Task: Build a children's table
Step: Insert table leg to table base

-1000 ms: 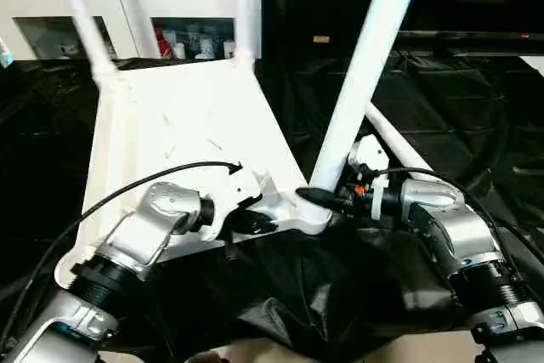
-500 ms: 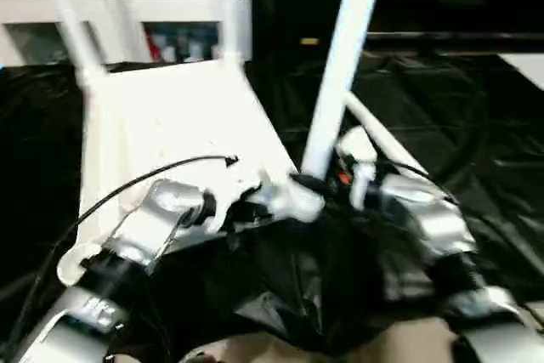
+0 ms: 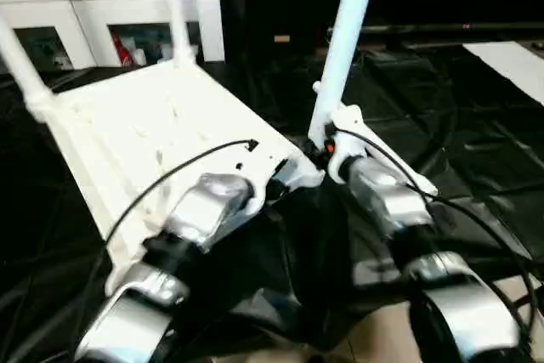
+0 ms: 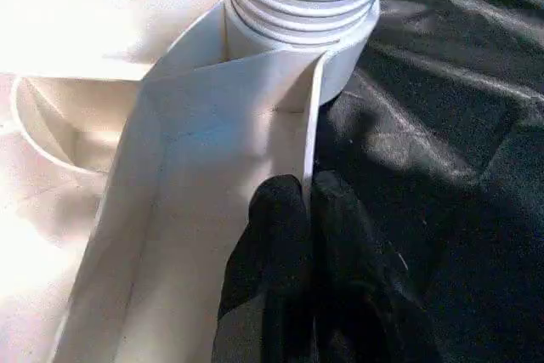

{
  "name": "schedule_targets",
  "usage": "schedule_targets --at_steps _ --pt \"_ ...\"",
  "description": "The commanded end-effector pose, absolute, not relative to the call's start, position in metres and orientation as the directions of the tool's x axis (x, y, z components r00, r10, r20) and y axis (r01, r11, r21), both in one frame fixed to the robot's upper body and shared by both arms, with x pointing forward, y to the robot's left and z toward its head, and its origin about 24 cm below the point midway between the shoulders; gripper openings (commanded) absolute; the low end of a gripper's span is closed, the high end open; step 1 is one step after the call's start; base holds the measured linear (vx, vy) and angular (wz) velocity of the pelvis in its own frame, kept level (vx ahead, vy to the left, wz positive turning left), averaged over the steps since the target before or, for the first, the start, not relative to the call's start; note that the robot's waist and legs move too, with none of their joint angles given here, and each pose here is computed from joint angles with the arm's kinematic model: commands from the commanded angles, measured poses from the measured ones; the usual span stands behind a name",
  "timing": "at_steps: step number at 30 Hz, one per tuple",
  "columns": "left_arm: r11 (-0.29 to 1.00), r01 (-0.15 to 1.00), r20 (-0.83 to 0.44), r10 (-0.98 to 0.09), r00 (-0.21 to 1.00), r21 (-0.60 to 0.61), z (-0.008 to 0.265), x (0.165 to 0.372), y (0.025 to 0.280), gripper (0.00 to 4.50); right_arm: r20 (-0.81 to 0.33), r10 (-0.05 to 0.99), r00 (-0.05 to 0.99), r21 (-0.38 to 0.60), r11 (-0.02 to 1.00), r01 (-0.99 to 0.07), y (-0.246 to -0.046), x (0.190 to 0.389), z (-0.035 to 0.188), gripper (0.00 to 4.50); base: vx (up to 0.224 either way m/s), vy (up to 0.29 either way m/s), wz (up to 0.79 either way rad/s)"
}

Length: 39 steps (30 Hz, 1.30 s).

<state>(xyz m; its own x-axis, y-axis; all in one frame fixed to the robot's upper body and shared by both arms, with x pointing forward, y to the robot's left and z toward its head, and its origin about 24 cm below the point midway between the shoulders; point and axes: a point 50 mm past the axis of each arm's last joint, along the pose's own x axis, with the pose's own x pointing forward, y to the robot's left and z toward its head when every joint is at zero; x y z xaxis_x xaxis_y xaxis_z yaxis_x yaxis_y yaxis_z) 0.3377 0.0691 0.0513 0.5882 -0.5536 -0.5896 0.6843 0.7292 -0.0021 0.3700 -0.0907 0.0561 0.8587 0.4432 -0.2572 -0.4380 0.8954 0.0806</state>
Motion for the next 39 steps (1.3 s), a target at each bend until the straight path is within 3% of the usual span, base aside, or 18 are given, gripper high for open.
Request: schedule_targets --at_steps 1,8,16,21,24,28,34,37,39 --pt "0.771 0.632 -0.5 -0.517 0.695 0.081 0.079 0.353 0.069 0.0 -0.457 0.499 0.736 0.195 0.864 -0.464 -0.073 0.341 0.003 1.89 0.0 0.0 0.0" --pt "0.766 0.637 -0.509 -0.515 0.69 0.089 0.077 0.353 0.071 0.0 -0.463 0.502 0.73 0.191 0.861 -0.471 -0.07 0.341 0.003 1.89 0.0 0.0 0.0" --pt "0.697 0.714 -0.501 -0.593 0.63 0.072 0.079 0.348 0.066 0.0 -0.469 0.522 0.712 0.193 0.847 -0.494 -0.069 0.344 0.006 1.89 0.034 -0.031 0.0" --pt "0.563 0.819 -0.496 -0.684 0.536 0.108 0.081 0.338 0.072 0.0 -0.455 0.653 0.605 0.187 0.734 -0.653 -0.074 0.342 0.013 1.89 0.103 0.012 -0.1" --pt "0.499 0.86 -0.492 -0.724 0.484 0.112 0.083 0.332 0.085 0.0 -0.449 0.762 0.466 0.191 0.591 -0.783 -0.084 0.334 0.017 1.89 0.096 -0.034 -0.04" --pt "0.447 0.885 -0.495 -0.745 0.447 0.127 0.085 0.328 0.098 0.0 -0.447 0.822 0.352 0.205 0.477 -0.854 -0.094 0.326 0.019 1.89 0.072 -0.043 0.09" --pt "0.376 0.917 -0.497 -0.775 0.391 0.134 0.087 0.321 0.107 0.0 -0.444 0.851 0.281 0.224 0.409 -0.885 -0.101 0.32 0.021 1.89 0.032 -0.007 0.0" --pt "0.225 0.965 -0.509 -0.82 0.263 0.136 0.088 0.307 0.122 0.0 -0.431 0.884 0.184 0.251 0.313 -0.916 -0.107 0.311 0.024 1.89 0.0 0.0 0.0" --pt "0.208 0.969 -0.517 -0.82 0.247 0.133 0.088 0.305 0.126 0.0 -0.425 0.891 0.162 0.254 0.29 -0.923 -0.107 0.308 0.025 1.89 0.0 0.0 0.0"
